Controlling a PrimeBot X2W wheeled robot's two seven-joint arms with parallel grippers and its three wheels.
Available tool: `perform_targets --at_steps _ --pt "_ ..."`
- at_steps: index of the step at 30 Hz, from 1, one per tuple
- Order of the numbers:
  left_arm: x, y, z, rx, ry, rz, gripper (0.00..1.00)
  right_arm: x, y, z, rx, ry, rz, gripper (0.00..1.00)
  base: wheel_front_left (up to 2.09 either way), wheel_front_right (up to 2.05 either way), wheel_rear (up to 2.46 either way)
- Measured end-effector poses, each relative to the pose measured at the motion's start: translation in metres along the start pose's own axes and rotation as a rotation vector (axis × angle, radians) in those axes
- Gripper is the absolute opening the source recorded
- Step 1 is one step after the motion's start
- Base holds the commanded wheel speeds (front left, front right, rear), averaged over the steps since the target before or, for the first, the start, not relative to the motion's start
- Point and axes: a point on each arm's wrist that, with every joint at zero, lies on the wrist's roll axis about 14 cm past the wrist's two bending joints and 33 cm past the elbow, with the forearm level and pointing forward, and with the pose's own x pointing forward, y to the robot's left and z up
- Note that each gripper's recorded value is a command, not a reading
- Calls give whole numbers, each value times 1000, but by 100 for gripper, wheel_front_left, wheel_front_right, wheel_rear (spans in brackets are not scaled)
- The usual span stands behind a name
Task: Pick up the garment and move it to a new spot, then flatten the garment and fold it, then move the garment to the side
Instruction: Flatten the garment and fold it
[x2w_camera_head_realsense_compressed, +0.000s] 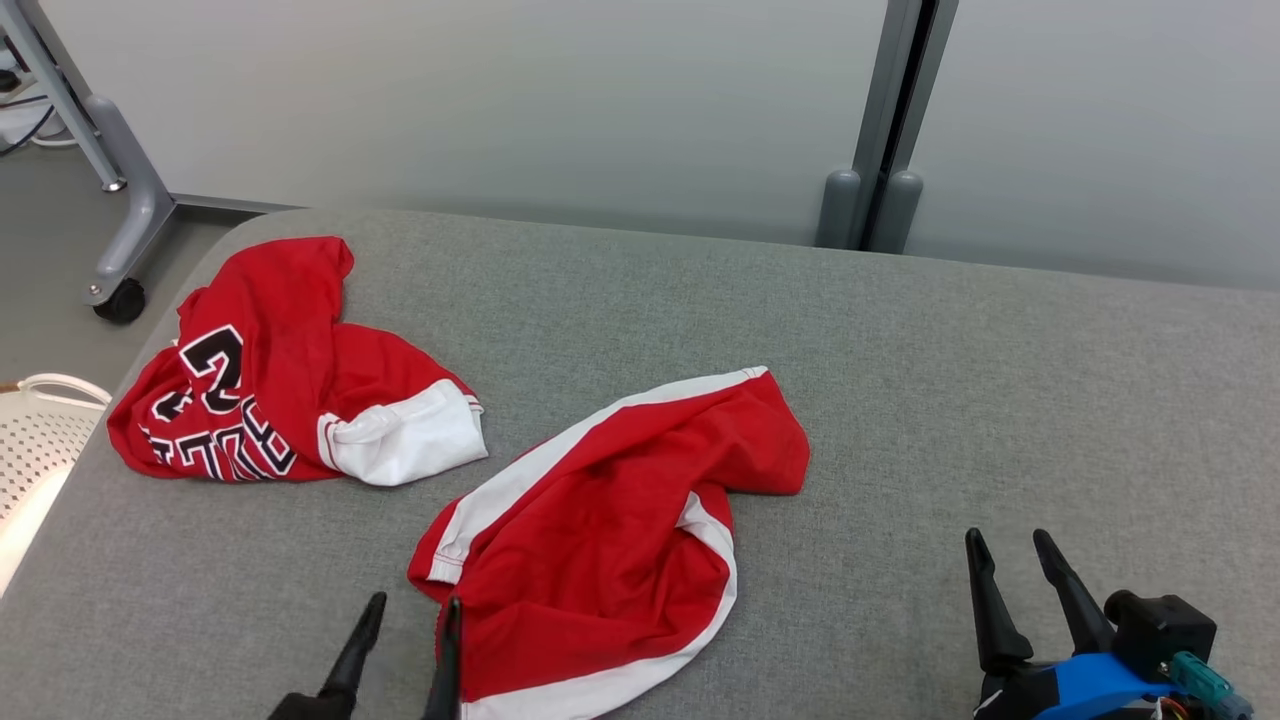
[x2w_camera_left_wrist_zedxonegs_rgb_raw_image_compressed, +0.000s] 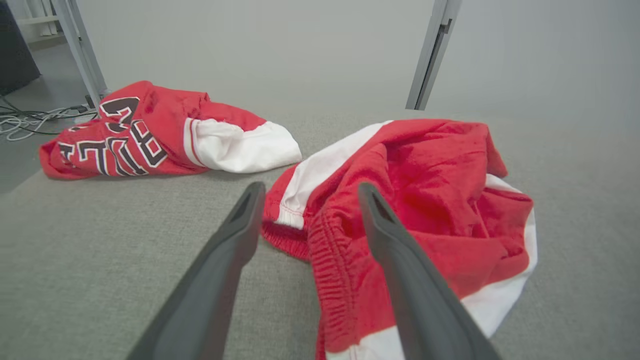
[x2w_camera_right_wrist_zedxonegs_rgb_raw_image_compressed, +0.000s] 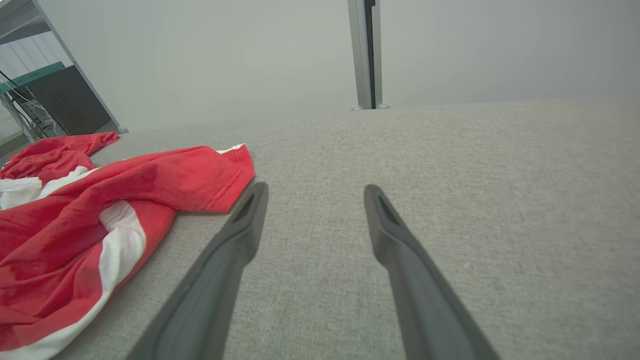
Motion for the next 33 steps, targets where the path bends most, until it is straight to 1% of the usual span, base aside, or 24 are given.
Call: perform_targets --at_steps 4,8,10,12,15,17,21,24,30,33 --pt "6 10 40 -21 -132 38 100 -2 -1 2 -2 -5 -3 100 0 0 0" --pt "7 31 64 -25 -210 112 100 -4 -2 4 -4 -12 -7 100 0 0 0" --pt "8 42 71 -3 -231 143 100 -5 -3 4 -4 -12 -9 100 0 0 0" --pt "9 51 72 13 -229 170 100 -7 -3 3 -4 -8 -11 100 0 0 0" --pt "10 60 57 29 -178 197 100 -8 -4 0 -5 2 -15 100 0 0 0" --pt "13 62 52 55 -157 198 100 -9 -5 -2 -5 8 -17 100 0 0 0" --pt "16 67 49 68 -141 210 100 -8 0 -6 -10 20 4 100 0 0 0" --pt "18 67 49 71 -140 209 100 -3 23 -9 -23 30 79 100 0 0 0" --pt "18 64 48 84 -134 201 100 18 99 -10 -84 45 330 100 0 0 0" --pt "19 62 51 86 -143 196 100 28 123 -19 -132 82 419 100 0 0 0"
